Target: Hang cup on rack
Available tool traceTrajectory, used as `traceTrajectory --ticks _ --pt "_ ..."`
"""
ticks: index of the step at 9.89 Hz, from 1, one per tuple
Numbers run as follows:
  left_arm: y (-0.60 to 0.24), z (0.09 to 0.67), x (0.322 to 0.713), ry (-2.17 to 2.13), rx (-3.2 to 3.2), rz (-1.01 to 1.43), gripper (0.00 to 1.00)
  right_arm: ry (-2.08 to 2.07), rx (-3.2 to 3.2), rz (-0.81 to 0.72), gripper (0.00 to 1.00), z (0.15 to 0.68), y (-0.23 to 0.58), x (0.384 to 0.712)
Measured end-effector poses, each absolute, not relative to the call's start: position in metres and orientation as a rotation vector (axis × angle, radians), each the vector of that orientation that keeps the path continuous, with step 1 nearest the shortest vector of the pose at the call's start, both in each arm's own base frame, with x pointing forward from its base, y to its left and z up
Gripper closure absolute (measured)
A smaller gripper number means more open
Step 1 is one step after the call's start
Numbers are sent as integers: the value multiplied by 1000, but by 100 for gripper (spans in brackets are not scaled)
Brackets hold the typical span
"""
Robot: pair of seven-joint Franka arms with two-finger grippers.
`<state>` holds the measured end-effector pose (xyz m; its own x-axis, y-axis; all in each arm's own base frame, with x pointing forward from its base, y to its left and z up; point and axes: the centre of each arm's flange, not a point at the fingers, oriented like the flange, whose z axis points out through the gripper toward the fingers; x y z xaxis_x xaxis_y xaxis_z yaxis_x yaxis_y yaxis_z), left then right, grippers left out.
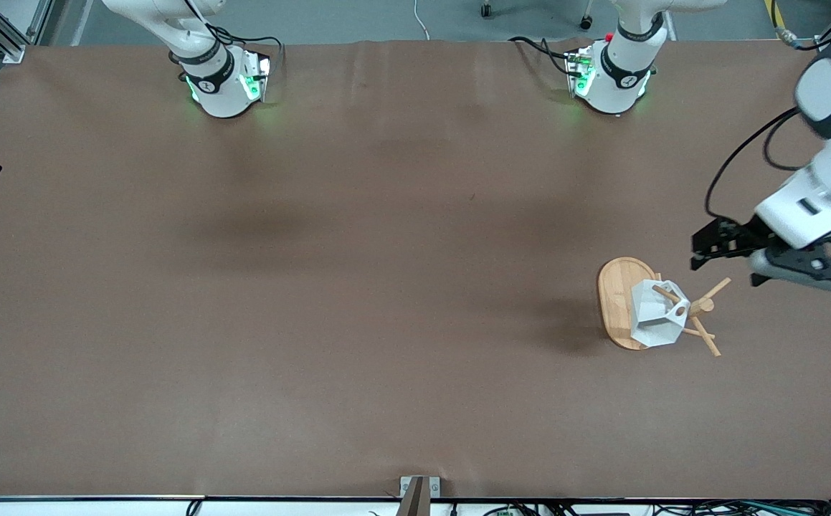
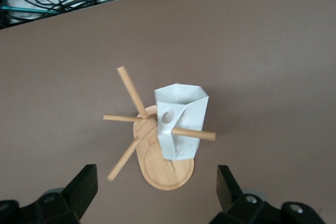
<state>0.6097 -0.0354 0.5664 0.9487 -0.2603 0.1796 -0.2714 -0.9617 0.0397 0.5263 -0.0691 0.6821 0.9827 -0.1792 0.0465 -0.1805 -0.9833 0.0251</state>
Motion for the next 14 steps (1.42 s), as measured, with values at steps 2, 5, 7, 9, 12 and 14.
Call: traceTrajectory --ticks 2,5,7,9,12,14 --pt "-35 607 594 -387 3038 162 0 -275 3096 50 0 681 -70 525" --pt "-59 650 548 -198 3067 20 0 -276 3096 42 0 680 -70 525" --pt "-80 665 526 -217 3134 34 0 -277 3096 39 0 680 -71 524" --pt "-78 664 518 -210 3144 26 0 -281 3096 40 0 680 -72 524" --pt "-67 661 500 -180 3151 64 0 -294 3095 42 0 680 -76 524" --pt "-55 672 495 -160 3150 95 0 -294 3095 42 0 680 -76 524"
